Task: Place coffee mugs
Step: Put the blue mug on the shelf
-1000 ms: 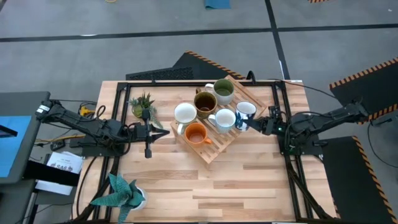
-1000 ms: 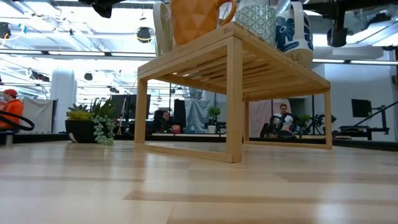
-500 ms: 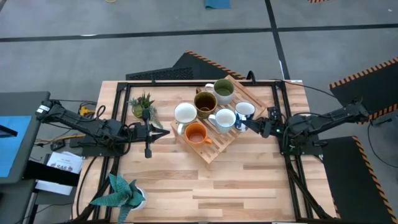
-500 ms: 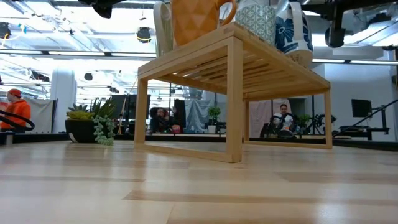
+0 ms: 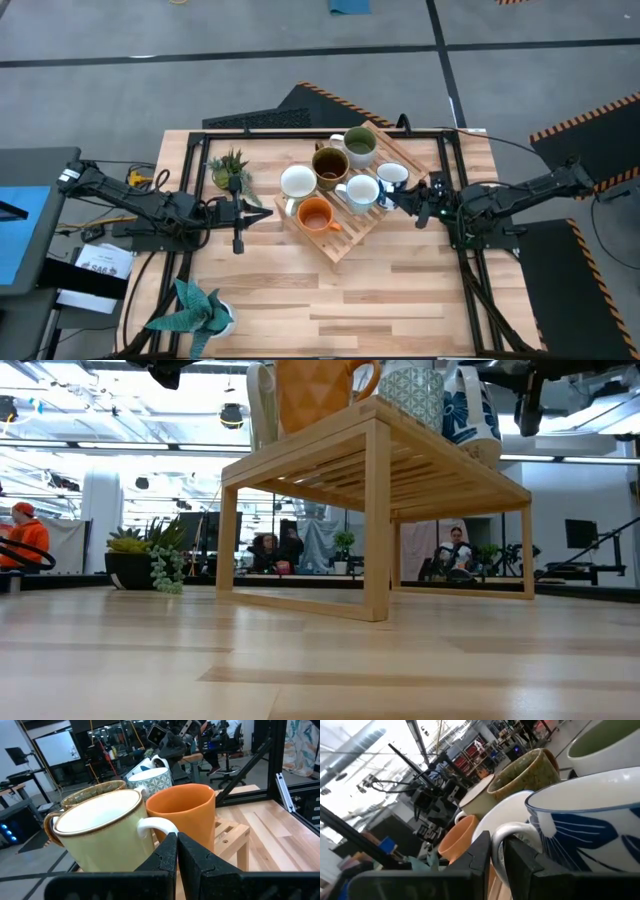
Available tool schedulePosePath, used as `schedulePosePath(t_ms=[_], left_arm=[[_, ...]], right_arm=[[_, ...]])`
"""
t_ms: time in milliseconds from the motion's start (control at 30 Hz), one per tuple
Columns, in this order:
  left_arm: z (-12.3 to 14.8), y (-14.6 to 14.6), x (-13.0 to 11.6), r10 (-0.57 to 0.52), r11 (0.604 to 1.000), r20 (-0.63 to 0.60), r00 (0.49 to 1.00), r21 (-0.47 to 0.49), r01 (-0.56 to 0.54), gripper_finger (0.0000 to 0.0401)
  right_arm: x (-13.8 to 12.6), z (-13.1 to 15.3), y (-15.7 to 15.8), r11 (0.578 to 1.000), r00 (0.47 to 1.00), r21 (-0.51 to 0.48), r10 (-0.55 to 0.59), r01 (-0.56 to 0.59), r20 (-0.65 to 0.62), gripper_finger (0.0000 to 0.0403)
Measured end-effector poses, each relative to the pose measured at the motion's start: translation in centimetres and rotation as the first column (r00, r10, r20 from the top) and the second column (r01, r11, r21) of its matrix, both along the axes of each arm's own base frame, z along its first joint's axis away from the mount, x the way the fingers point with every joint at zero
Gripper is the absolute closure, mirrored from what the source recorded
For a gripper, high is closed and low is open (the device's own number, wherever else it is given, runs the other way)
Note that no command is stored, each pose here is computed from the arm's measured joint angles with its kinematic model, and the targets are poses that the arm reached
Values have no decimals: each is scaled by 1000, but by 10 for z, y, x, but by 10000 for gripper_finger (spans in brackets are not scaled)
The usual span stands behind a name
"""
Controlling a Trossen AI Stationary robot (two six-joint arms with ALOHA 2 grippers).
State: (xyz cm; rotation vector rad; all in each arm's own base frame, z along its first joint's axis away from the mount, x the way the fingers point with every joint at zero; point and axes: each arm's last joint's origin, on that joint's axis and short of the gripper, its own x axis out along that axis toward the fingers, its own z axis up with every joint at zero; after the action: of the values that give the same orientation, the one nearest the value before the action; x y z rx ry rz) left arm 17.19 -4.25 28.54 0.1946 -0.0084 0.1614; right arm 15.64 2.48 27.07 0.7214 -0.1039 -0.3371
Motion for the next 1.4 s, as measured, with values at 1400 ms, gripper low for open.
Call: schedulePosePath(t_ms=[1400], left_arm=[[0,0,0,0,1000,-3,1000,-6,0,401]], right_arm=[[15,-9,7,979,995,-202,-29,9,-97,271]])
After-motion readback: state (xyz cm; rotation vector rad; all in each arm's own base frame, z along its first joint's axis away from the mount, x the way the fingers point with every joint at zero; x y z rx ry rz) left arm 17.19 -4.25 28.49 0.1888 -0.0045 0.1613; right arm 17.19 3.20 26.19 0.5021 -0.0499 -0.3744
